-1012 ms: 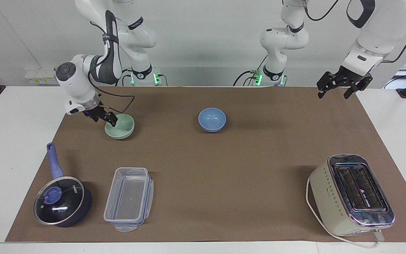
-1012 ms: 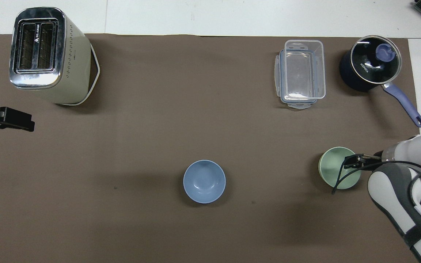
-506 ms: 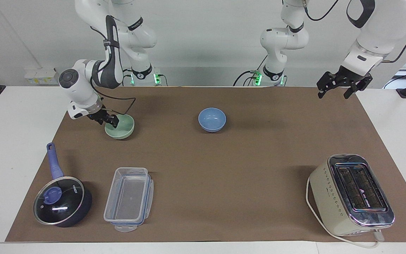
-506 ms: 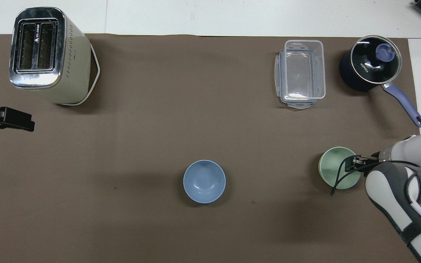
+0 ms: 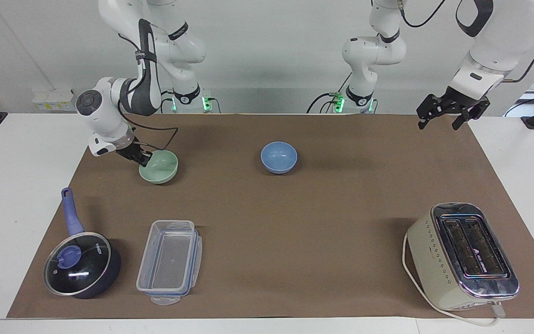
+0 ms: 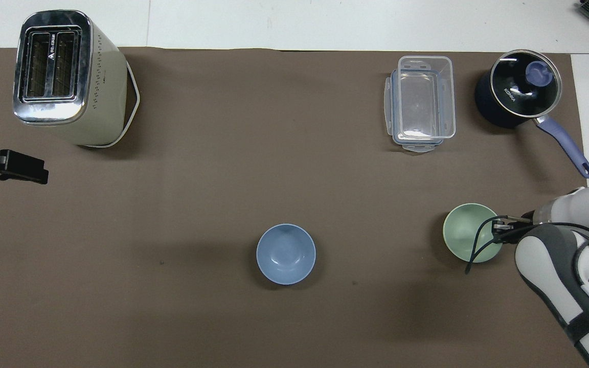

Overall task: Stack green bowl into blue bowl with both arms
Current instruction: 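Lift the green bowl and carry it over the blue bowl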

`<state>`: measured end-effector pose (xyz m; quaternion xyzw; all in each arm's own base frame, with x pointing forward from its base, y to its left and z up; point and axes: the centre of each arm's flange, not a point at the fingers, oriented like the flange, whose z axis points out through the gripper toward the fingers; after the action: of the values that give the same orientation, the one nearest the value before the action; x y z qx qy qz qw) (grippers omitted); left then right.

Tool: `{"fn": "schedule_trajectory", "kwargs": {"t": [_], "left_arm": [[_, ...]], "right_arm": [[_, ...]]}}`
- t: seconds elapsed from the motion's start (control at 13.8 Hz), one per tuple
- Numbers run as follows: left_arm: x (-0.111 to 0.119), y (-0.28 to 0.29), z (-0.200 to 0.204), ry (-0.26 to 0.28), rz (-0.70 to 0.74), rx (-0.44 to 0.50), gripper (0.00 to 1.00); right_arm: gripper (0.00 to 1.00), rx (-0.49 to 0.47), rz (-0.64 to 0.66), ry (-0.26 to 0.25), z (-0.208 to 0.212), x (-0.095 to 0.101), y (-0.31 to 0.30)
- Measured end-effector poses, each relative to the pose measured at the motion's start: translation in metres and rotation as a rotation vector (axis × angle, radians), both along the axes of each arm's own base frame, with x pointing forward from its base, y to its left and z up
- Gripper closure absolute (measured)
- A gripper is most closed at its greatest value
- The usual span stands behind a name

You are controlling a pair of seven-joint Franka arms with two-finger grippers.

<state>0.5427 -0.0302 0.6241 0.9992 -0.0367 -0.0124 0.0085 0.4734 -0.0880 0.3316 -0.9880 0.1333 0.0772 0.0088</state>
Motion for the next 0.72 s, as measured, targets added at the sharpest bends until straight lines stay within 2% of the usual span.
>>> {"fn": "schedule_trajectory", "kwargs": {"t": [0.29, 0.43, 0.72], "left_arm": [[0.000, 0.000, 0.000, 0.000, 0.000, 0.000, 0.00], [0.000, 0.000, 0.000, 0.000, 0.000, 0.000, 0.00], [0.000, 0.000, 0.000, 0.000, 0.000, 0.000, 0.00]], "right_arm": [[0.95, 0.036, 0.002, 0.021, 0.027, 0.003, 0.011], [0.95, 0.083, 0.028, 0.025, 0.044, 0.001, 0.039], [0.95, 0.110, 0.098, 0.028, 0.059, -0.002, 0.117]]}}
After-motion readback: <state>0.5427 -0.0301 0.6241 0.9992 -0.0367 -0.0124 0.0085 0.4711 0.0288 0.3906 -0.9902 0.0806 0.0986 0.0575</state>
